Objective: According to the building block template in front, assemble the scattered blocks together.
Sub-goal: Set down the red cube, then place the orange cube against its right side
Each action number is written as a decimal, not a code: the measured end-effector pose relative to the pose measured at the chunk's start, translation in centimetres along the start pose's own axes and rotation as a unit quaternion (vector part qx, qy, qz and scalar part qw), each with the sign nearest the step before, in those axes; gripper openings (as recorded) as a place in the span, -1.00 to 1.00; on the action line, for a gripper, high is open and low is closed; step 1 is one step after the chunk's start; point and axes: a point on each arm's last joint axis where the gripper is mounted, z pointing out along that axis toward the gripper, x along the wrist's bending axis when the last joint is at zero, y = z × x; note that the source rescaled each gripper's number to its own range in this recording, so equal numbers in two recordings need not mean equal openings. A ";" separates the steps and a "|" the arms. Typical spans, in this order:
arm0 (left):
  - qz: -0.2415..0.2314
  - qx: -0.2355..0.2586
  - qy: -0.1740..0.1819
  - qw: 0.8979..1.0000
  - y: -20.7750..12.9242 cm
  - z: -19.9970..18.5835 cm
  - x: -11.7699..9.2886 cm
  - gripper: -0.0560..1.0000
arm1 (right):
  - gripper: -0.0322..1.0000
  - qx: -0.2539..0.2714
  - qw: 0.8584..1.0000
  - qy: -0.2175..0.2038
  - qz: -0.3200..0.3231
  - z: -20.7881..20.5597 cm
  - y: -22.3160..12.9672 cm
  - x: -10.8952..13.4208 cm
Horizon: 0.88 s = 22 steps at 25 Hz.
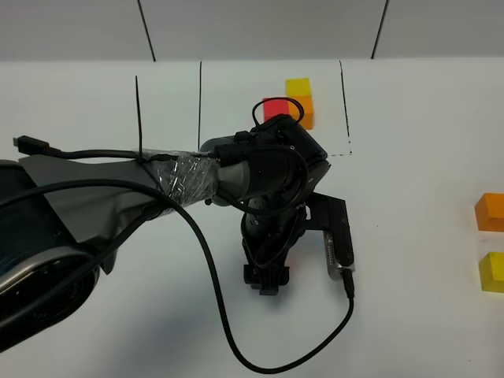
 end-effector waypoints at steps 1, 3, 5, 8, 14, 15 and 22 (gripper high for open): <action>-0.003 -0.001 0.001 1.000 0.0 -0.4 0.1 0.78 | 0.41 0.000 1.000 0.000 0.000 0.0 0.0 0.0; -0.012 -0.003 0.004 1.000 -0.1 -1.2 0.2 0.92 | 0.41 0.000 1.000 0.000 0.000 0.0 0.0 0.0; -0.021 -0.016 0.014 1.000 -0.4 -3.0 0.3 0.97 | 0.41 0.000 1.000 0.000 0.000 0.0 0.0 0.0; -0.041 -0.036 0.033 0.998 -1.4 -6.4 0.3 0.98 | 0.41 0.000 1.000 0.000 0.000 0.0 0.0 0.0; -0.197 -0.060 0.049 0.977 -7.5 -11.6 2.7 0.98 | 0.41 0.000 1.000 0.000 0.000 0.0 0.0 0.0; -0.230 -0.070 0.049 0.969 -8.9 -12.3 3.4 0.98 | 0.41 0.000 1.000 0.000 0.000 0.0 0.0 0.0; -0.421 -0.159 -0.003 0.893 -20.7 -15.5 5.4 0.96 | 0.41 0.000 1.000 0.000 0.000 0.0 0.0 0.0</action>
